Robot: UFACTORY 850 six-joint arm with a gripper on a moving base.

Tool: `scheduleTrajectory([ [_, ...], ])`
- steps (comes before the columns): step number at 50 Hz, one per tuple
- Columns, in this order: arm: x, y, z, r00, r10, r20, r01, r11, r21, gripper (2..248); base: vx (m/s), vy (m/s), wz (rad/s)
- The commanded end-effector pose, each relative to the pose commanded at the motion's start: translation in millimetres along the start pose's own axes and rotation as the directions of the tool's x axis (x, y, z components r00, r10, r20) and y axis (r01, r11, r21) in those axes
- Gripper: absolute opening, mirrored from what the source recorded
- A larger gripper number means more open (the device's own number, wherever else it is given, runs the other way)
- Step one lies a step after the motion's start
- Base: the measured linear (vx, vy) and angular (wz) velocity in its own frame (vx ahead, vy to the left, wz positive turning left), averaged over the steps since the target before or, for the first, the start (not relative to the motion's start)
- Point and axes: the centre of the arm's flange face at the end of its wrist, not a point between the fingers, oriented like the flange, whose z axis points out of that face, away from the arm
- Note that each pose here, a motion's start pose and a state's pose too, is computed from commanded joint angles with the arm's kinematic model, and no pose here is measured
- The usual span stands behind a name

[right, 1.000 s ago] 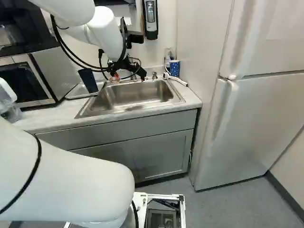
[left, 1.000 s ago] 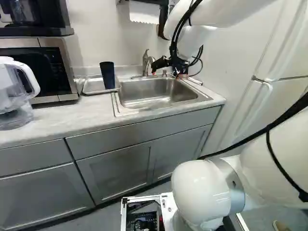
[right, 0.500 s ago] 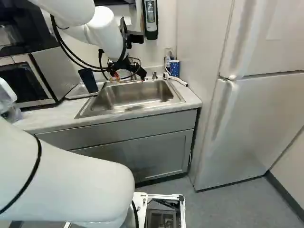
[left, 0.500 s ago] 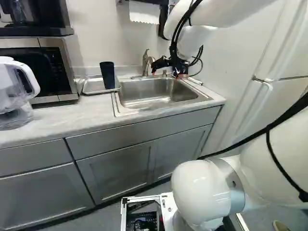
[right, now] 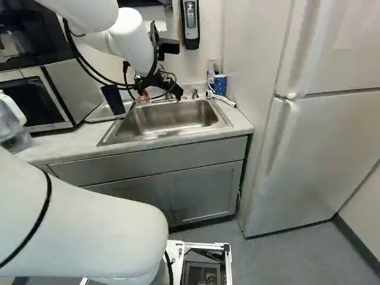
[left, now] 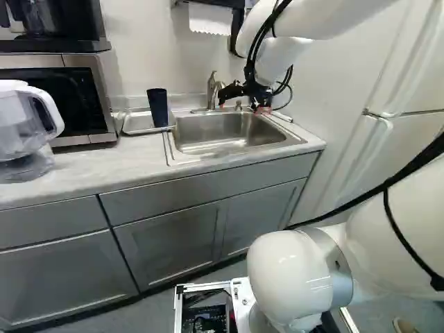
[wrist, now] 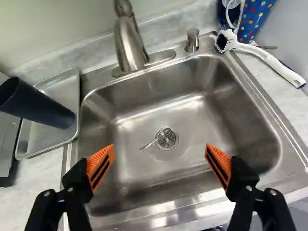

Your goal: Rinse the cup and place it in the tray

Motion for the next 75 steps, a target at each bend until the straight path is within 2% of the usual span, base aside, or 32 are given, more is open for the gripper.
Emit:
scheduleTrajectory([
  [57, 0.0, 0.0, 0.0, 1.000, 0.000, 0.000, 0.000, 1.000, 0.000, 247, -0.067, 0.001, 0.117],
  [75, 0.0, 0.0, 0.0, 1.000, 0.000, 0.000, 0.000, 1.000, 0.000, 247, -0.093, -0.033, 0.039],
])
